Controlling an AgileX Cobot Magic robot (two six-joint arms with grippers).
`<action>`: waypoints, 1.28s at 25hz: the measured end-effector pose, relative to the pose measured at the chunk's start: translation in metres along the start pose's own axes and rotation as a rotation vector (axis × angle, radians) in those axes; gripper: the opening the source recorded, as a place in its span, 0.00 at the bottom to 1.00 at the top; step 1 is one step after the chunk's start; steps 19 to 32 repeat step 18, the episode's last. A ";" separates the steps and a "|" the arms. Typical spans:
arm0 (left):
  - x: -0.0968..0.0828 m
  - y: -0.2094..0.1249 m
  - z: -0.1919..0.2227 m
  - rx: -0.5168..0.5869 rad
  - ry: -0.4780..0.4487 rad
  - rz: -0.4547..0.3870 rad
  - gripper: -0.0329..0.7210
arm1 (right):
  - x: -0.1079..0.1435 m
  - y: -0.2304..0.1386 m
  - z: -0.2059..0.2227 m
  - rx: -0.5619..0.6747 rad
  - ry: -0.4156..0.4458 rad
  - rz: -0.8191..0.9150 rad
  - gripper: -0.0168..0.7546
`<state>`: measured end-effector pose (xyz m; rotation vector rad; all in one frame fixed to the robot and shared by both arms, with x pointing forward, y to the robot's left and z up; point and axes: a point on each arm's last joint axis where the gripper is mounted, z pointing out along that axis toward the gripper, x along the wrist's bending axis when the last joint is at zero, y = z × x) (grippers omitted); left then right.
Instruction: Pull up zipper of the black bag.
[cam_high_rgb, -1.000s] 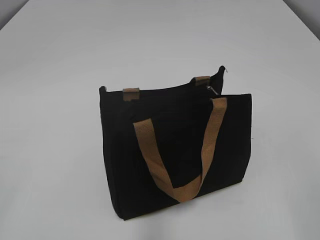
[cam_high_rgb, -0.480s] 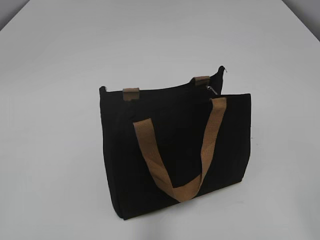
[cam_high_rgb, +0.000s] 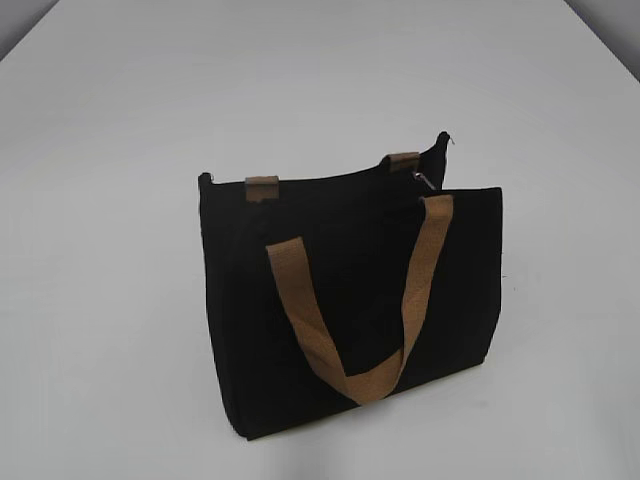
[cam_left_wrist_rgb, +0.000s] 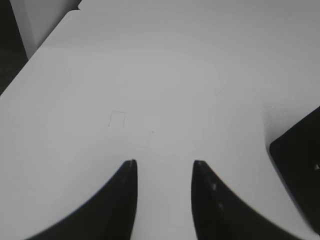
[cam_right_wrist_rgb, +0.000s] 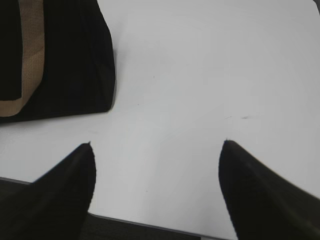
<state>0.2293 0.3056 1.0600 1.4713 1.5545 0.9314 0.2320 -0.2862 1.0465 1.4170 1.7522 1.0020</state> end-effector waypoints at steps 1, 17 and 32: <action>0.000 0.000 0.000 0.000 0.000 0.000 0.41 | 0.000 0.000 0.000 0.000 0.001 0.001 0.79; 0.000 0.000 0.000 0.000 0.000 0.000 0.41 | 0.000 0.000 0.000 0.000 0.001 0.001 0.79; 0.000 0.000 0.000 0.000 0.000 0.000 0.41 | 0.000 0.000 0.000 0.000 0.001 0.001 0.79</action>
